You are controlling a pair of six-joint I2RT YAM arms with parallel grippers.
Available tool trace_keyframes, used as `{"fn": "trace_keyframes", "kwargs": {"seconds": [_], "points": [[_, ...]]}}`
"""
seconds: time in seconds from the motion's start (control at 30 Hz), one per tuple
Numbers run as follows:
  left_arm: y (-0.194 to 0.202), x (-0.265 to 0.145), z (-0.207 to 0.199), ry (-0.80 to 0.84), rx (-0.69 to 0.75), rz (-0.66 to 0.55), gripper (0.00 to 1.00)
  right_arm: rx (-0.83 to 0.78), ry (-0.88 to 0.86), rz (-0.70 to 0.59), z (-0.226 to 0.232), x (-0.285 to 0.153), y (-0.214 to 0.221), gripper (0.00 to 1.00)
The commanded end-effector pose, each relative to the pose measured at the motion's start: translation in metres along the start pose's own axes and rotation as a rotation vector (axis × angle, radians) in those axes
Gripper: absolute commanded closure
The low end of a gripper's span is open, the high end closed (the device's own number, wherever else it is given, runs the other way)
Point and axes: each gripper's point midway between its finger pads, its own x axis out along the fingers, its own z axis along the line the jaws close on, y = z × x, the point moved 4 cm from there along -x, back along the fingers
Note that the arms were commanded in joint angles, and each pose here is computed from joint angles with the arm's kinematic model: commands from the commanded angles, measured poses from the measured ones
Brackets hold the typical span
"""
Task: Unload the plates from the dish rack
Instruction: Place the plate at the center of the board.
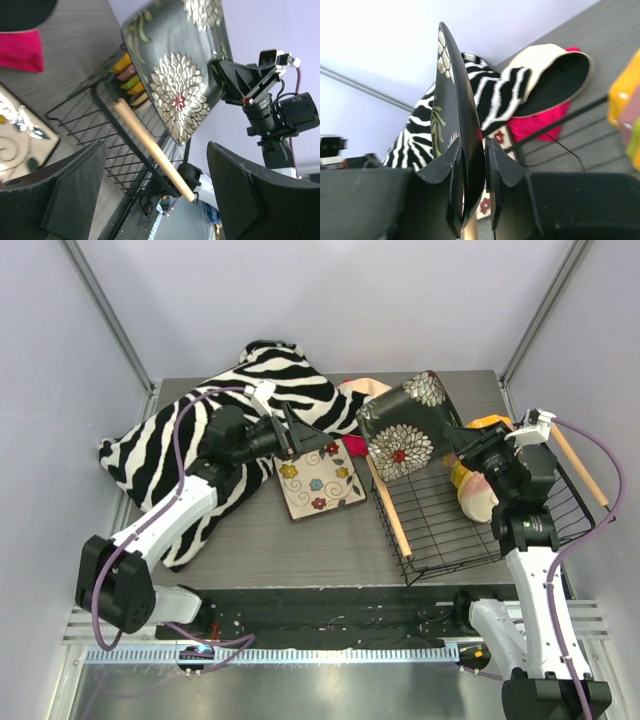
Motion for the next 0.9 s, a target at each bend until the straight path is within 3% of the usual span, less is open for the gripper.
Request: {"fn": "trace_keyframes", "kwargs": {"seconds": [0.0,0.27,0.37,0.47,0.5,0.57,0.6,0.7,0.87], "points": [[0.003,0.03,-0.021,0.096,0.006,-0.012,0.14,0.035,-0.352,-0.27,0.082,-0.017,-0.055,0.99],[0.019,0.058,-0.021,0.082,-0.01,0.016,0.15,0.121,-0.454,-0.24,0.106,-0.007,-0.025,0.99],[0.016,0.059,-0.021,0.085,-0.018,-0.011,0.2,0.129,-0.446,-0.204,0.105,0.001,-0.011,0.99],[0.01,0.057,-0.025,0.092,-0.008,-0.047,0.34,0.147,-0.436,-0.187,0.1,0.006,0.001,0.99],[0.01,0.057,-0.025,0.092,-0.007,-0.051,0.47,0.152,-0.44,-0.175,0.101,0.006,0.006,0.99],[0.01,0.056,-0.025,0.089,-0.013,-0.052,0.6,0.147,-0.426,-0.169,0.096,0.007,0.014,0.99],[0.009,0.055,-0.025,0.085,-0.012,-0.064,0.75,0.138,-0.416,-0.179,0.095,0.007,0.016,0.99],[0.008,0.052,-0.02,0.065,-0.023,-0.098,0.97,0.136,-0.374,-0.191,0.086,0.009,0.021,0.99],[0.008,0.052,-0.02,0.071,-0.029,-0.107,1.0,0.126,-0.342,-0.159,0.079,0.012,0.033,0.99]]}}
